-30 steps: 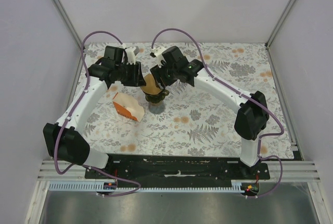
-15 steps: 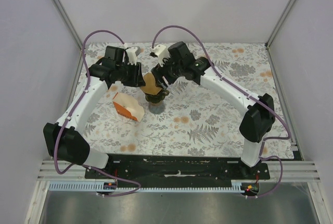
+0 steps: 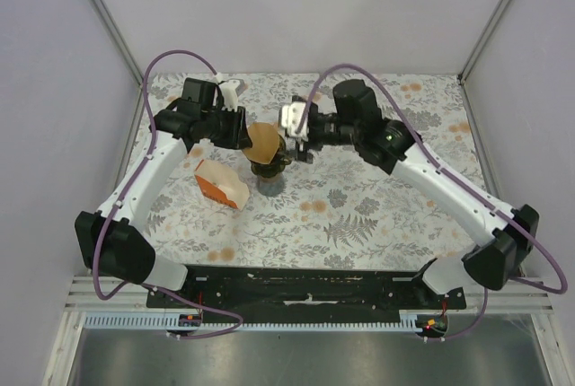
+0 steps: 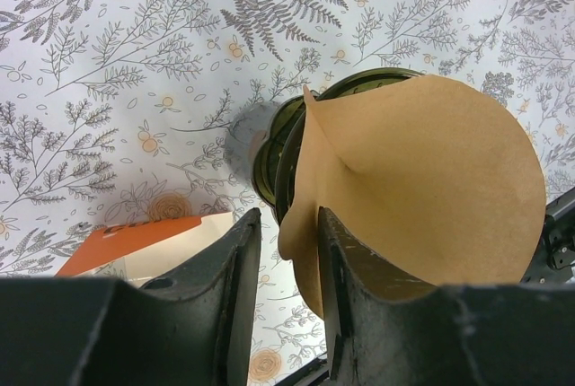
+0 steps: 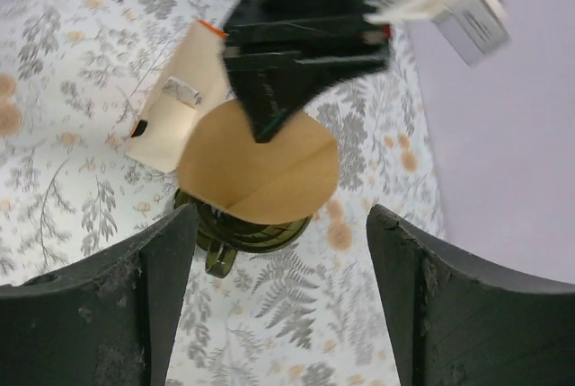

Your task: Place the coffee filter in the dripper

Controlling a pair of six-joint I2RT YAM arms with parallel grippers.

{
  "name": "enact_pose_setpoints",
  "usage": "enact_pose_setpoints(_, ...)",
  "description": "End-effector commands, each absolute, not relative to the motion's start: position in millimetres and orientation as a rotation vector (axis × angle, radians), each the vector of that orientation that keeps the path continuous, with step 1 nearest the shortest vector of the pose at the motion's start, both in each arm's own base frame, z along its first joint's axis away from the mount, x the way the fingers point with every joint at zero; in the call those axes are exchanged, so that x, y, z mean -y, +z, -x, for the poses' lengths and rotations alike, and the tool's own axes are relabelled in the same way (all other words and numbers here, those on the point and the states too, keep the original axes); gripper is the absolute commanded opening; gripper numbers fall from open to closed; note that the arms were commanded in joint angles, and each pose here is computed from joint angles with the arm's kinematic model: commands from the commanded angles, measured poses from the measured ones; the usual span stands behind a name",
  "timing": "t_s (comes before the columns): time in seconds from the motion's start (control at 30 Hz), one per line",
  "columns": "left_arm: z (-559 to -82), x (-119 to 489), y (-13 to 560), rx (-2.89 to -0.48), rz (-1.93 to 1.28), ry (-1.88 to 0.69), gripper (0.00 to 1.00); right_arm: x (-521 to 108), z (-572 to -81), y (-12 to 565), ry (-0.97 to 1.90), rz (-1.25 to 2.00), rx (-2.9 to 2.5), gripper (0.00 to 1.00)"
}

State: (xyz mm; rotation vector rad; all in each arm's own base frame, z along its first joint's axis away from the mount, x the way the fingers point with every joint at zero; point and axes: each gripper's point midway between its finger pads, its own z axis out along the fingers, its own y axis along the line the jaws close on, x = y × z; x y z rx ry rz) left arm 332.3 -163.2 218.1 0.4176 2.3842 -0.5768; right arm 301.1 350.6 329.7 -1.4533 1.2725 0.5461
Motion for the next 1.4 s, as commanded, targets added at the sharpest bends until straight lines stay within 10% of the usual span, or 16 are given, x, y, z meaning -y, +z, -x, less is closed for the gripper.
enact_pose_setpoints(0.0,-341,166,231,-2.333,-0.470,-0.550,0.38,-369,-256,317,0.422,1.759,-0.660,0.83)
enact_pose_setpoints(0.33,-343,167,231,-2.339,-0.472,-0.548,0.37,-387,-275,264,0.278,1.917,-0.726,0.76)
enact_pose_setpoints(0.93,-340,167,222,-2.365,-0.466,-0.556,0.35,-386,-289,217,0.250,2.007,-0.882,0.15)
enact_pose_setpoints(1.37,-338,171,216,-2.376,-0.466,-0.588,0.32,-406,-295,213,0.305,2.002,-0.900,0.38)
